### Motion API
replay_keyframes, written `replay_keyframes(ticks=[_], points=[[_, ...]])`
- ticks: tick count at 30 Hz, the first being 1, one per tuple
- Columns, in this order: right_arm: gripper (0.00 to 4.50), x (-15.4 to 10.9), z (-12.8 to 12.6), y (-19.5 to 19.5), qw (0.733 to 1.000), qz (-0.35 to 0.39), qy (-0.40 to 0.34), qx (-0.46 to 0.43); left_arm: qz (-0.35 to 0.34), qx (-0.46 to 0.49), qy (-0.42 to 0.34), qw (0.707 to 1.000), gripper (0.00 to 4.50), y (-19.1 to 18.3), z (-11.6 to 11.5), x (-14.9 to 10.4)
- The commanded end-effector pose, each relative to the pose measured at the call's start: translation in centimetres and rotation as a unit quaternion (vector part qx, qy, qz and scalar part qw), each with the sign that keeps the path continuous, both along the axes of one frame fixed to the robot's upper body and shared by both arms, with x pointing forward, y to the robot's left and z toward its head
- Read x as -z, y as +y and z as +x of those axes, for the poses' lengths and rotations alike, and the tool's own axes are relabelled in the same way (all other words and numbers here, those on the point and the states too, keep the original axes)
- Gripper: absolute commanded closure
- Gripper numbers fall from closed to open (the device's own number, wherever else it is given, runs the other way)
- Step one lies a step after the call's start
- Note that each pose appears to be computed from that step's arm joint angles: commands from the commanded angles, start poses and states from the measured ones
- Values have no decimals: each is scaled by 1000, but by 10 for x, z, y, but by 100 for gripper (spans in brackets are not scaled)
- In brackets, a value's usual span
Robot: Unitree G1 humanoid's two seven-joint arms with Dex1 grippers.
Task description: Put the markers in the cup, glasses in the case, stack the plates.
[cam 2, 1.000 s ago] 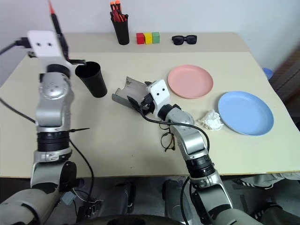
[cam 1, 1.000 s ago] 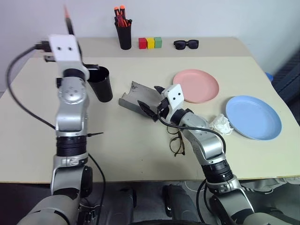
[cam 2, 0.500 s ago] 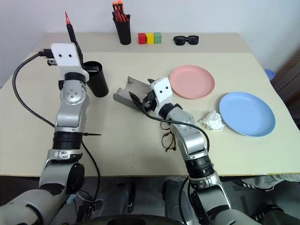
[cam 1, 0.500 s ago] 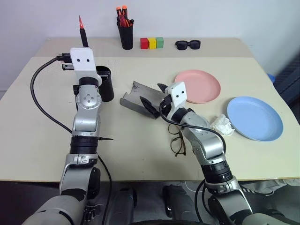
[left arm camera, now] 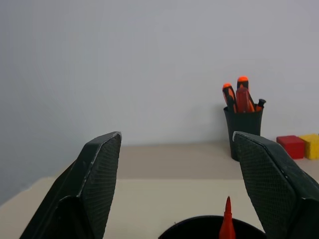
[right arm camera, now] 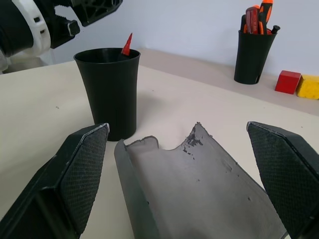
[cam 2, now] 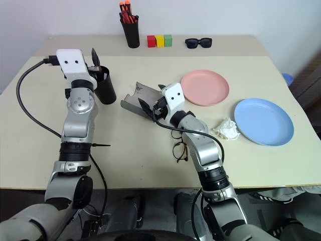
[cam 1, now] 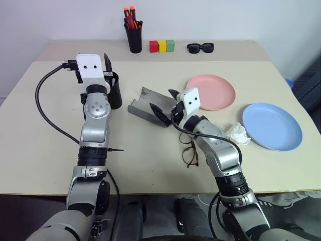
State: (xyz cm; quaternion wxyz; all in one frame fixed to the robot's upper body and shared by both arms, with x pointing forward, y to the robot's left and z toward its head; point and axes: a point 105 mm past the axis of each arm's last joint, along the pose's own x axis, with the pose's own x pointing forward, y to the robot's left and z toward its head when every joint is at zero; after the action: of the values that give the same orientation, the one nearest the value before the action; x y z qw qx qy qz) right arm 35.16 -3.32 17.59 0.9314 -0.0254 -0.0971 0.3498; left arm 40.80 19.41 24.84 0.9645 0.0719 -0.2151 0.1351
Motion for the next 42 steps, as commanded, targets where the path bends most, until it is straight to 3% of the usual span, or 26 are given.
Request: replay_keyframes(ticks=[1, 4, 7, 8, 13, 17, 25, 35, 38, 42], points=[[0, -16, -6, 0, 999, 11, -30, -9, -5, 55, -41, 998, 84, -17, -9, -26], [0, -14, -7, -10, 999, -7, -30, -8, 20, 231, -14, 973, 84, -63, -16, -25], [0, -13, -11, -24, 999, -33, -33, -15, 82, 336, 53, 937, 4, -95, -24, -9], [0, -13, -14, -29, 998, -44, -33, -21, 105, 353, 80, 926, 4, -101, -25, -1], [0, -2, -40, -52, 989, -128, -11, -76, 174, 414, 201, 871, 4, -106, -19, 37], [0, 6, -57, -77, 979, -178, 22, -93, 208, 466, 289, 810, 4, -100, -8, 64], [0, 18, -75, -100, 972, -207, 68, -92, 296, 561, 352, 689, 4, -105, -5, 76], [0, 28, -88, -113, 969, -217, 93, -75, 371, 573, 412, 604, 4, -97, -4, 99], [0, 29, -88, -114, 970, -215, 92, -72, 378, 566, 418, 602, 76, -95, -2, 103], [0, 31, -88, -113, 970, -213, 92, -70, 373, 573, 406, 606, 267, -99, -2, 102]])
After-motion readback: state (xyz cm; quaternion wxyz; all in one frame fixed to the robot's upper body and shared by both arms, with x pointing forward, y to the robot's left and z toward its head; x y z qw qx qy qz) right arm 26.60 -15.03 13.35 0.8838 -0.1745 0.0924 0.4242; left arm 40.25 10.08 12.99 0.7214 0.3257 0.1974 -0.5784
